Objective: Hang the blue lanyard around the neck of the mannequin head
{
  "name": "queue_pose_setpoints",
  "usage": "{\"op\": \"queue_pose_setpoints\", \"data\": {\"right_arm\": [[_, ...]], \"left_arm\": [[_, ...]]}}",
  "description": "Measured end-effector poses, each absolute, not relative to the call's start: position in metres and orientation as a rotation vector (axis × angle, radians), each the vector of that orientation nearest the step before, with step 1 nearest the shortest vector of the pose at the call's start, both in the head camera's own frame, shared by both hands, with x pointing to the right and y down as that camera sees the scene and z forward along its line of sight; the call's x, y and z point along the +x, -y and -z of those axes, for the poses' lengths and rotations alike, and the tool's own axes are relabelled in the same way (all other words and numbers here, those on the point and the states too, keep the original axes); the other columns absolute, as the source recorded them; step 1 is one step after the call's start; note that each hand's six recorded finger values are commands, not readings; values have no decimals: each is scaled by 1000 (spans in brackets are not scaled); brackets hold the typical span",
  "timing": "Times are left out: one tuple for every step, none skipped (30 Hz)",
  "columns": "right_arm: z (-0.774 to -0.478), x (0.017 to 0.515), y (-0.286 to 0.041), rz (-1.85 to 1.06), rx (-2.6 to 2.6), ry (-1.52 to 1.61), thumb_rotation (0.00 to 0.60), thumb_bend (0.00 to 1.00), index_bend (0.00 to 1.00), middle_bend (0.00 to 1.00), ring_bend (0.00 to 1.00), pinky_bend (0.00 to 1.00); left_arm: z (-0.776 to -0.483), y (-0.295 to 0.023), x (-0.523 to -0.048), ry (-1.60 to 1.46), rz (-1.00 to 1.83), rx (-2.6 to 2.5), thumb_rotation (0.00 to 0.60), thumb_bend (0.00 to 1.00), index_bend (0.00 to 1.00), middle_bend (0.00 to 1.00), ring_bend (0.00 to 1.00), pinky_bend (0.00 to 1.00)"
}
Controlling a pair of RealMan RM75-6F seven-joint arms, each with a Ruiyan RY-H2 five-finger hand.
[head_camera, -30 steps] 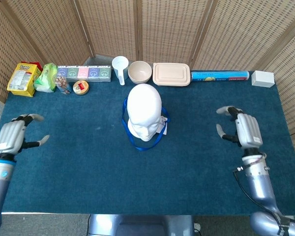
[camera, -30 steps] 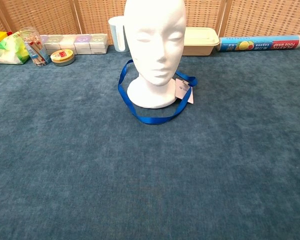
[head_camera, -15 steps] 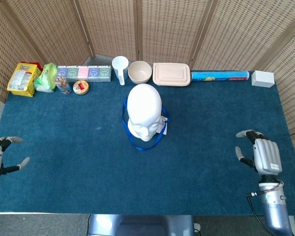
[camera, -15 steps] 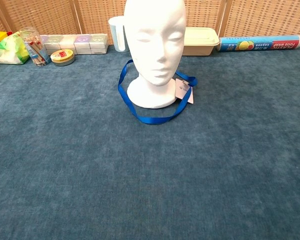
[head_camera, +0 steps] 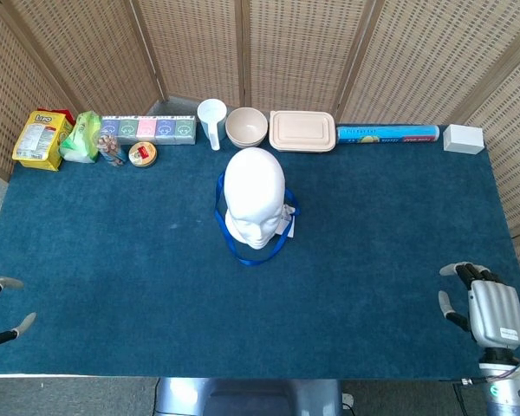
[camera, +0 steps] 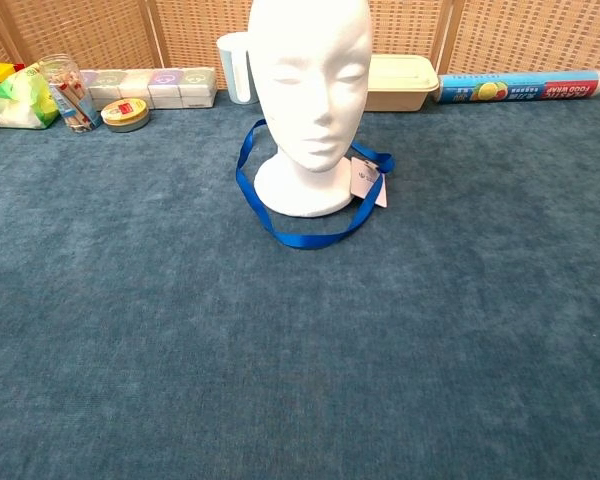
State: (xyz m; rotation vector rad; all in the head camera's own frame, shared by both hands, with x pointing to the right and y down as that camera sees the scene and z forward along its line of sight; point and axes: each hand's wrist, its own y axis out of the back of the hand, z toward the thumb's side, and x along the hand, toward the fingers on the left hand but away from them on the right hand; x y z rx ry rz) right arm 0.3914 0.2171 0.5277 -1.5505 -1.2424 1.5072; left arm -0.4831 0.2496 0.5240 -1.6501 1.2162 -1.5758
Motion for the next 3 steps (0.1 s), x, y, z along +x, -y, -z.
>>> {"op": "queue_pose_setpoints", "data": {"right_arm": [[-527, 392, -219, -1510, -1549, 1243, 600, 418, 398, 401, 349, 380], [-526, 393, -221, -1513, -1548, 1245, 600, 418, 398, 401, 349, 380], [-526, 395, -223, -1516, -1547, 1248, 600, 418, 398, 401, 349, 380]], "left_arm": [[-523, -251, -483, -1215, 1581, -1650, 512, 227, 362, 354, 265, 276], [-523, -252, -482, -1215, 1583, -1652, 511, 227, 362, 354, 265, 275], [-524, -252, -482, -1214, 1583, -1655, 511, 227, 362, 354, 265, 275]]}}
